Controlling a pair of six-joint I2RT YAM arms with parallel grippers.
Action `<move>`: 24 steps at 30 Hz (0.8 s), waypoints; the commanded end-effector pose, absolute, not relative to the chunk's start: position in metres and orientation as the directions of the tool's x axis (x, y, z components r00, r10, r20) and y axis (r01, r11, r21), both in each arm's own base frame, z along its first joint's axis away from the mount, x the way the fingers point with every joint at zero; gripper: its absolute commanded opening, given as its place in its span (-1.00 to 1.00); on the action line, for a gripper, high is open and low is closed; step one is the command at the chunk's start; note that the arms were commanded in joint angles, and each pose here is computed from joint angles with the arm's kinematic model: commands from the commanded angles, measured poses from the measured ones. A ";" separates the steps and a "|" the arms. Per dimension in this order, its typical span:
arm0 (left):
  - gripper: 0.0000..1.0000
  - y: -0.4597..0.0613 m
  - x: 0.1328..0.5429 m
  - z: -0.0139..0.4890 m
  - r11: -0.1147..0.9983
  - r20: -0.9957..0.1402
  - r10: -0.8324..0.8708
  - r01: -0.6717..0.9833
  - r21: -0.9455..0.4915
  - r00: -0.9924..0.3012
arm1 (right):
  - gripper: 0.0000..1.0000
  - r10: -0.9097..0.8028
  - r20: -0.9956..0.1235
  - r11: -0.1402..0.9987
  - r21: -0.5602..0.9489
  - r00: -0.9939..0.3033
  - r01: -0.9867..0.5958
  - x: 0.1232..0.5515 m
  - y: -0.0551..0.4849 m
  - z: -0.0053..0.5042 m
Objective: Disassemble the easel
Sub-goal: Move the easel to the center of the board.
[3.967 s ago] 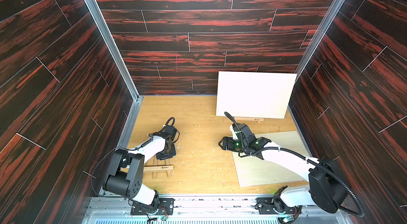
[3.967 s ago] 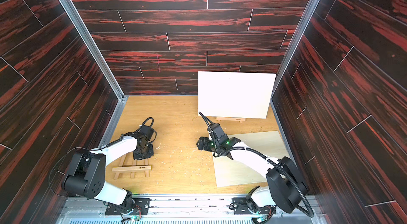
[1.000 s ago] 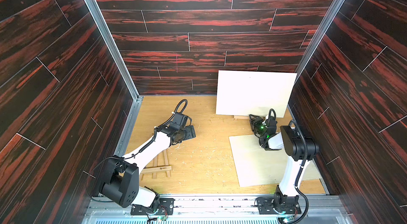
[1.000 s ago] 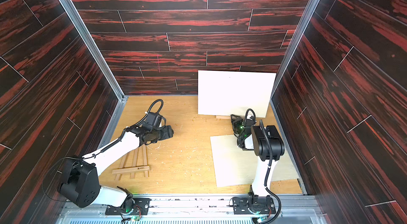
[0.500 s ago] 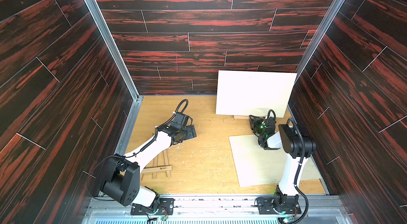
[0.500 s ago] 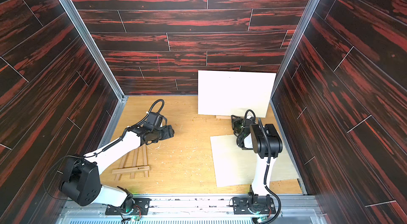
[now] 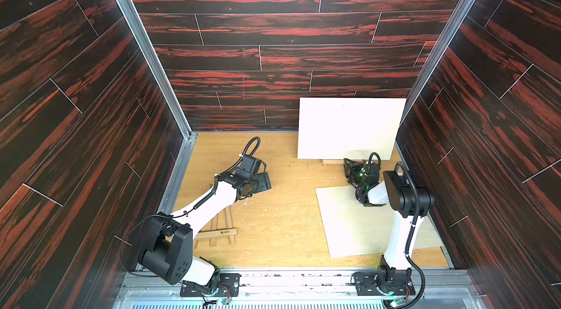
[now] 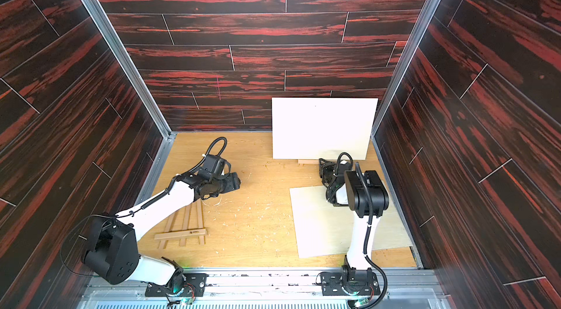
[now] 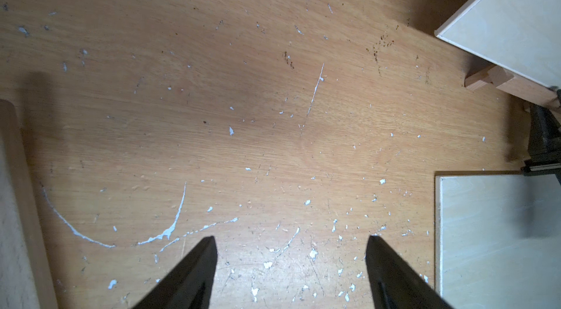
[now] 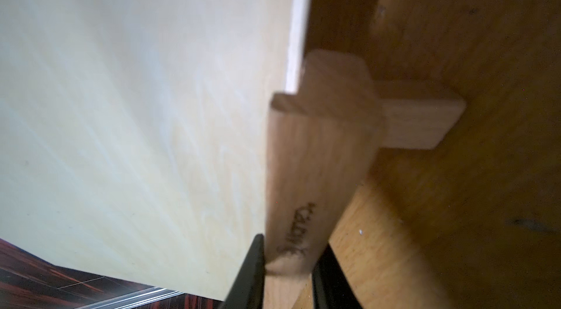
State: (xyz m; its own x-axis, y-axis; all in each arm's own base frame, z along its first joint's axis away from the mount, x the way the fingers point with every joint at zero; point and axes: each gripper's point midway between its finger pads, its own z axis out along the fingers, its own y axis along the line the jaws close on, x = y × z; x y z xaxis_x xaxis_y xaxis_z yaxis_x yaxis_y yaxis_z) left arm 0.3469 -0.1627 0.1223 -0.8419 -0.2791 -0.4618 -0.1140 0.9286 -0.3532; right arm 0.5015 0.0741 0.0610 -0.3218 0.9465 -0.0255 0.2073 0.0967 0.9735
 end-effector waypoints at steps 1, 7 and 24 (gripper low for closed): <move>0.62 -0.160 0.347 0.132 0.928 -0.482 -0.288 -0.118 -0.352 -0.827 | -0.73 0.928 -0.054 0.130 0.975 -0.369 0.183 0.496 0.090 0.052; 0.63 -0.158 0.346 0.135 0.933 -0.491 -0.280 -0.115 -0.340 -0.825 | -0.78 0.904 -0.042 0.125 0.977 -0.425 0.170 0.487 0.108 0.056; 0.72 -0.111 0.323 0.152 0.958 -0.578 -0.279 -0.181 -0.223 -0.767 | -0.79 0.804 -0.012 0.135 0.977 -0.595 0.163 0.445 0.192 0.055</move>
